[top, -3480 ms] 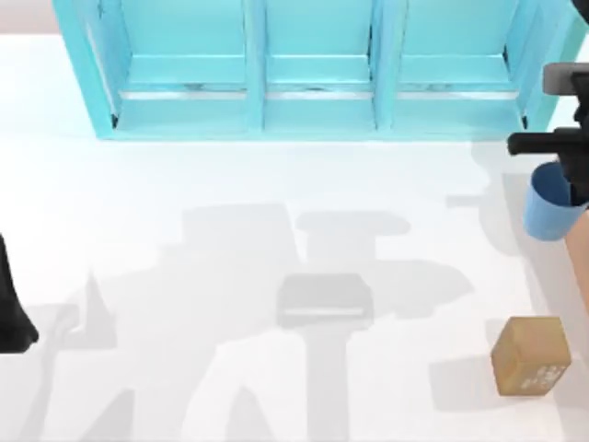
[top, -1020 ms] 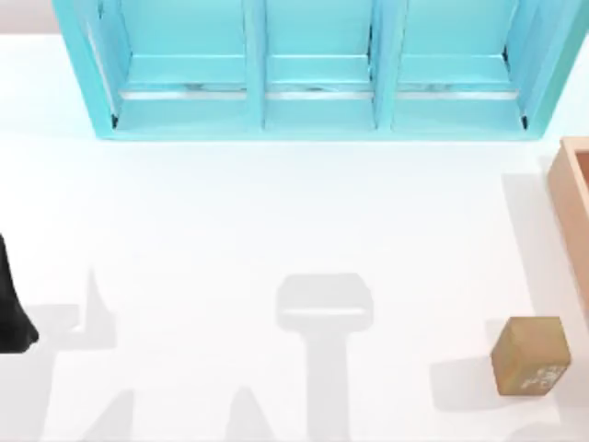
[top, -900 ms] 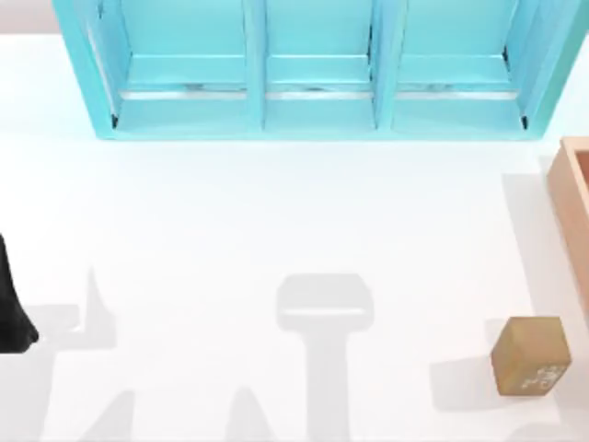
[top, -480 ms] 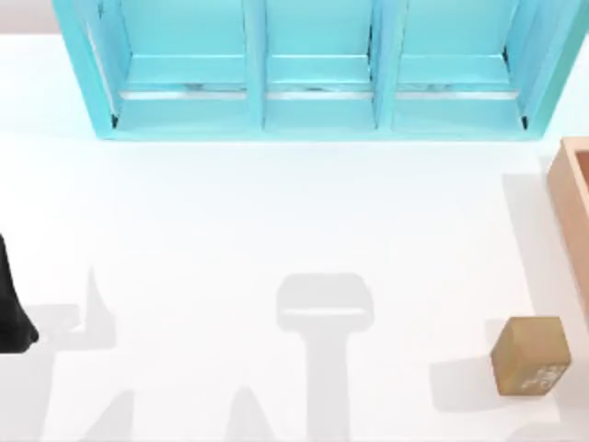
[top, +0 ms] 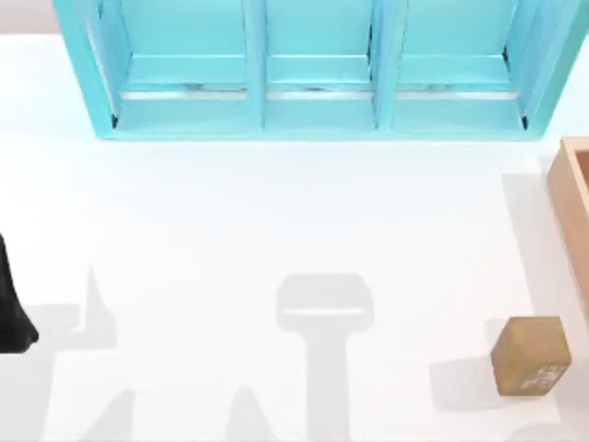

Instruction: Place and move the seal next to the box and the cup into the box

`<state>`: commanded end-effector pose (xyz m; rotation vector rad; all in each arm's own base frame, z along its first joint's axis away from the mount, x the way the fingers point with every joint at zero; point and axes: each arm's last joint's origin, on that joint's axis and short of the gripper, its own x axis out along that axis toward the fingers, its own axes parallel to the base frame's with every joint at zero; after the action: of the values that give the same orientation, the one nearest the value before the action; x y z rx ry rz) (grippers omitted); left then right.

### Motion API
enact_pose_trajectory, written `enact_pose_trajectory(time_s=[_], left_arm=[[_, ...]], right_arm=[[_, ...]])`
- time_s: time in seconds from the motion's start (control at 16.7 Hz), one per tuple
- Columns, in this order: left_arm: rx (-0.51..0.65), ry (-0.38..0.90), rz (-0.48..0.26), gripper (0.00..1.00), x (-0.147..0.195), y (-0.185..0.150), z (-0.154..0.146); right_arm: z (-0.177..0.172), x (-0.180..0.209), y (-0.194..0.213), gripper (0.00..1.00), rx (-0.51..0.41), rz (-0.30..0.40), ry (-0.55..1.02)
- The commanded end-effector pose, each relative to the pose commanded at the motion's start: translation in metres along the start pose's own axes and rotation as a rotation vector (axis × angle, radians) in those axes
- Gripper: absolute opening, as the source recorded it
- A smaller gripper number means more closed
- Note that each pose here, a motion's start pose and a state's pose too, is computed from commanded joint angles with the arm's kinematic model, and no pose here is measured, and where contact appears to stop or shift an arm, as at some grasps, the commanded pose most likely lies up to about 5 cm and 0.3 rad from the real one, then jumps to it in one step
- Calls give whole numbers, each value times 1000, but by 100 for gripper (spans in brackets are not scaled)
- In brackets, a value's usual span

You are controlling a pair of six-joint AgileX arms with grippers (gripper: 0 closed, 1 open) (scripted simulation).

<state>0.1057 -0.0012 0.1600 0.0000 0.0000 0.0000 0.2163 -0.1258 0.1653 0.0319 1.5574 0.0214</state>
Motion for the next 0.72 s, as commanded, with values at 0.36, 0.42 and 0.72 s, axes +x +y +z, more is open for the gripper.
enact_pose_trajectory(time_s=[0.36,0.42,0.72], left_arm=[[0,0,0,100,0,0,0],[0,0,0,100,0,0,0],[0,0,0,100,0,0,0]], right_arm=[[7,-12,-2,100,-17,-5,-65],[12,-22,-3,100,-26,-10,-104],[24,-76,-10,100,-32,-22,-170]])
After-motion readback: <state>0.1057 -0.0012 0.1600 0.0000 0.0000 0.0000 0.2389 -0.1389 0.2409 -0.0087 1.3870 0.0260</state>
